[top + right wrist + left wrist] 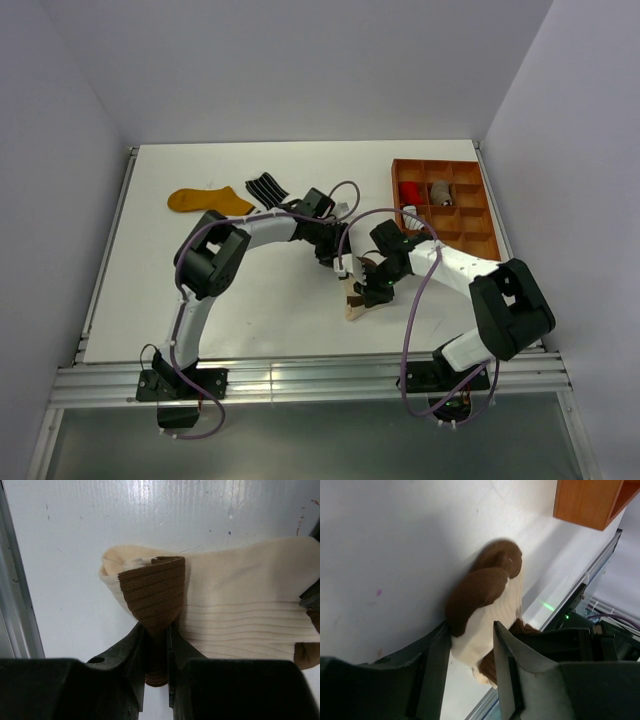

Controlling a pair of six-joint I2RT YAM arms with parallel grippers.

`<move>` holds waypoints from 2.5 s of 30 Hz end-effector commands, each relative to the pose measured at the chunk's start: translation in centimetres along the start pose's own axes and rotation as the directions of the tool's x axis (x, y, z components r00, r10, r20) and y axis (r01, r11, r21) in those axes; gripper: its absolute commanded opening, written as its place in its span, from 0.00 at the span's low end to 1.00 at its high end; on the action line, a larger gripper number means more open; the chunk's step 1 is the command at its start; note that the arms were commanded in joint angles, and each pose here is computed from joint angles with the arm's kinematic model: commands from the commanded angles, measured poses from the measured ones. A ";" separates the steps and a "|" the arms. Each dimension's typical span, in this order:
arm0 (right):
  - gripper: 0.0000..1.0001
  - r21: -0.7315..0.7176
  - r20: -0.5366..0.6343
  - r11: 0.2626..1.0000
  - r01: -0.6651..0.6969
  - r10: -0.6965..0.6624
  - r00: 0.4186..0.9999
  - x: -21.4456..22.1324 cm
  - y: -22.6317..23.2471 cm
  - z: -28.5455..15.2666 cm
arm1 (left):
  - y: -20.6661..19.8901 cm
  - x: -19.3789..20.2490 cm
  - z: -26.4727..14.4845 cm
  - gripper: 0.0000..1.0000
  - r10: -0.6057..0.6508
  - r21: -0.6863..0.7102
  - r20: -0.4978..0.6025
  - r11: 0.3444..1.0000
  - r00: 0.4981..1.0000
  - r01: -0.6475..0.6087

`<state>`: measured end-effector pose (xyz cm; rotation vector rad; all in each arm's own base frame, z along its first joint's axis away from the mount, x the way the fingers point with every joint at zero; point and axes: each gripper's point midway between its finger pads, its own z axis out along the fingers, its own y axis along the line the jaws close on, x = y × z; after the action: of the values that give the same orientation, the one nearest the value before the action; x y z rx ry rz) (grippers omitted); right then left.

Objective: Roll the socks
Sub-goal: Roll the sock at the center of the board.

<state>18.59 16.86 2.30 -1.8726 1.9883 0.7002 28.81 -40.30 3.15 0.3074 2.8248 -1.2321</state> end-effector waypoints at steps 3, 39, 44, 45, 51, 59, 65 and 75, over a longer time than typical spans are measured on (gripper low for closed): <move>0.00 0.005 -0.043 1.000 -0.008 0.008 0.999 0.9 -0.2 0.5 | 0.9 -0.7 1.4 0.39 0.044 -0.018 -0.014 0.999 0.999 -0.044; 0.00 0.017 -0.083 1.000 -0.005 0.006 0.997 1.1 -0.7 1.1 | -2.3 -0.6 4.1 0.16 0.099 0.165 -0.070 0.982 0.993 -0.087; 0.00 0.012 -0.090 1.000 -0.010 0.011 0.996 1.2 -0.7 1.2 | 0.0 -0.1 4.7 0.23 0.069 0.072 -0.076 0.995 0.995 -0.064; 0.00 0.009 -0.089 1.000 -0.009 0.010 0.996 1.2 -0.7 1.2 | 0.5 0.1 4.7 0.27 0.057 0.050 -0.083 0.997 0.995 -0.053; 0.00 0.013 -0.092 1.000 -0.008 0.009 0.996 1.1 -0.9 1.2 | 4.2 -0.3 4.8 0.24 -0.013 -0.131 -0.046 0.991 0.999 0.007; 0.00 0.018 -0.069 1.000 0.002 0.000 0.998 -0.3 -1.7 0.5 | 9.9 -0.5 2.0 0.11 -0.191 -0.293 0.044 0.936 0.981 0.195; 0.00 -0.028 -0.036 1.000 -0.004 0.003 0.999 -1.9 -2.0 0.3 | 12.0 -0.3 0.1 0.09 -0.247 -0.336 0.085 0.905 0.965 0.261; 0.00 -0.286 -0.111 0.935 -0.210 0.186 0.976 -1.8 -1.3 0.6 | 11.9 -1.2 -1.0 0.14 -0.253 -0.296 0.114 0.914 0.961 0.276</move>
<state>22.13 19.79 2.48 -1.9174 2.1005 0.8820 32.20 -37.08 1.59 -0.0262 2.9038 -1.2082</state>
